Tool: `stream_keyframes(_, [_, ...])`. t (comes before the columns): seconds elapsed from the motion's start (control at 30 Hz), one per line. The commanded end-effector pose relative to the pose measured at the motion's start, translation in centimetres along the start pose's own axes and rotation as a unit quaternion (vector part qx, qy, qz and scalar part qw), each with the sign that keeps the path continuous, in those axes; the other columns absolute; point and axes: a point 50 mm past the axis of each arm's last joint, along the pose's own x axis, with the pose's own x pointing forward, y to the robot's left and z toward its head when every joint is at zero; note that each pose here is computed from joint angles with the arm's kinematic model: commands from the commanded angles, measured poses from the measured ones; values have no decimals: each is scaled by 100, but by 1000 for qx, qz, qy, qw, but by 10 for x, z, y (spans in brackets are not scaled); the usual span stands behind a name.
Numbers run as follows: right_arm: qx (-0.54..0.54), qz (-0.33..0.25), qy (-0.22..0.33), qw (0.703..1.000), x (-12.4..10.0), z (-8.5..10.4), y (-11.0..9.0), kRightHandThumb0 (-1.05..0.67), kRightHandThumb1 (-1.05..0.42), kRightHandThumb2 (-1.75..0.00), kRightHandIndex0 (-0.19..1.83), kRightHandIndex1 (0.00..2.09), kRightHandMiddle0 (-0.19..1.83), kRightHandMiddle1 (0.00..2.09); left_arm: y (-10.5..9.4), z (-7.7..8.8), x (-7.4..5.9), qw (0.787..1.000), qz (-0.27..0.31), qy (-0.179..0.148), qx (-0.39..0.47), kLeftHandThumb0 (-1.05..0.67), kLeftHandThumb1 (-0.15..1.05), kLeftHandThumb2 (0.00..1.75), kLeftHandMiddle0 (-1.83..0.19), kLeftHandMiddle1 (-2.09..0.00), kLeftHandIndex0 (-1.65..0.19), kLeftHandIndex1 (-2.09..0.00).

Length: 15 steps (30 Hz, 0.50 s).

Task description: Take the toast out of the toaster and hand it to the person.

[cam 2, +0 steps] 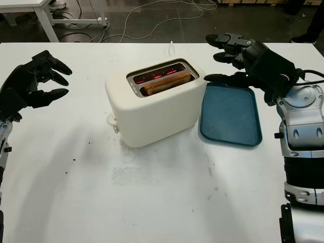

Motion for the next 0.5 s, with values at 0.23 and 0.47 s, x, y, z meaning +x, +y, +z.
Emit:
stream_keyframes(0.23, [0, 1, -10, 1000, -1, 2, 0, -67, -81, 0, 0, 64, 29, 7, 1, -1, -2, 1000, 7, -2, 0, -105, 92, 15, -17, -153, -17, -143])
stream_keyframes(0.47, [1, -1, -5, 1000, -1, 0, 0, -68, -81, 0, 0, 64, 29, 7, 1, -1, -2, 1000, 6, -3, -1, -105, 92, 15, -17, -153, -17, -143])
